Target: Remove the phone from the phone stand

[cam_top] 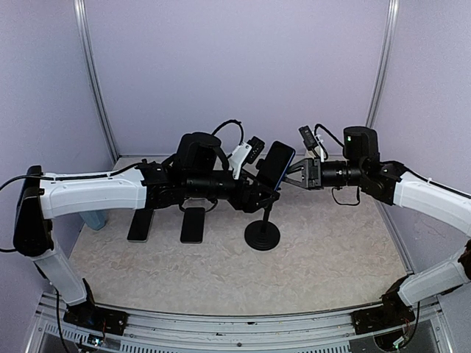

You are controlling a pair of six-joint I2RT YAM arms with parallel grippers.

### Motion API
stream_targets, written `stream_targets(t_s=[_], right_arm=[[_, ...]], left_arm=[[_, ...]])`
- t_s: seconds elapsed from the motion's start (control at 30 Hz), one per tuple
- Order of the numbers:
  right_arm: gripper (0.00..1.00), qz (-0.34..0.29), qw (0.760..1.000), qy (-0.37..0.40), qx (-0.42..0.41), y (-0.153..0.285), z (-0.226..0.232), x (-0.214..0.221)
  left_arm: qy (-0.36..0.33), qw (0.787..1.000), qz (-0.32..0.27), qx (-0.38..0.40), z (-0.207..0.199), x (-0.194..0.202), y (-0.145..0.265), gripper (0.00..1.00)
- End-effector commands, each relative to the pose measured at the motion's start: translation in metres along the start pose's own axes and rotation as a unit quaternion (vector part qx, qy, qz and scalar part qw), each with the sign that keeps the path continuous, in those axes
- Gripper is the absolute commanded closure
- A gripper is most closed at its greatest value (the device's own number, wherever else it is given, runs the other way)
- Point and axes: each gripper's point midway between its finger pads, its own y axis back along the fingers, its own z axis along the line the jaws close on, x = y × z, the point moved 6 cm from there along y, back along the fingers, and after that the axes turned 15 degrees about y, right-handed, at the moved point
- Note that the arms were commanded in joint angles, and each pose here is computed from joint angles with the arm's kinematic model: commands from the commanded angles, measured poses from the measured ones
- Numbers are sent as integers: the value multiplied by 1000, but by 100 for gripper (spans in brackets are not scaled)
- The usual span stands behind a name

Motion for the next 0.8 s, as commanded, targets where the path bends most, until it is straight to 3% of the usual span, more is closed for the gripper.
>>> stream_targets(t_s=[0.0,0.43,0.6,0.77], right_arm=[[100,-44,998,49,-6,11,11,-22],[100,-64,996,56,28,5,-2,-28],[100,-77,994,66,43,0,-9,-39],[100,-105,990,75,59,-9,-24,-59]], left_arm=[[-33,995,-57,80,-36,-29,15,75],[-51,985,-74,145,-67,-30,45,75],[-42,986,-105,121,-60,-34,68,75],[0,986,-154,62,-27,-42,96,76]])
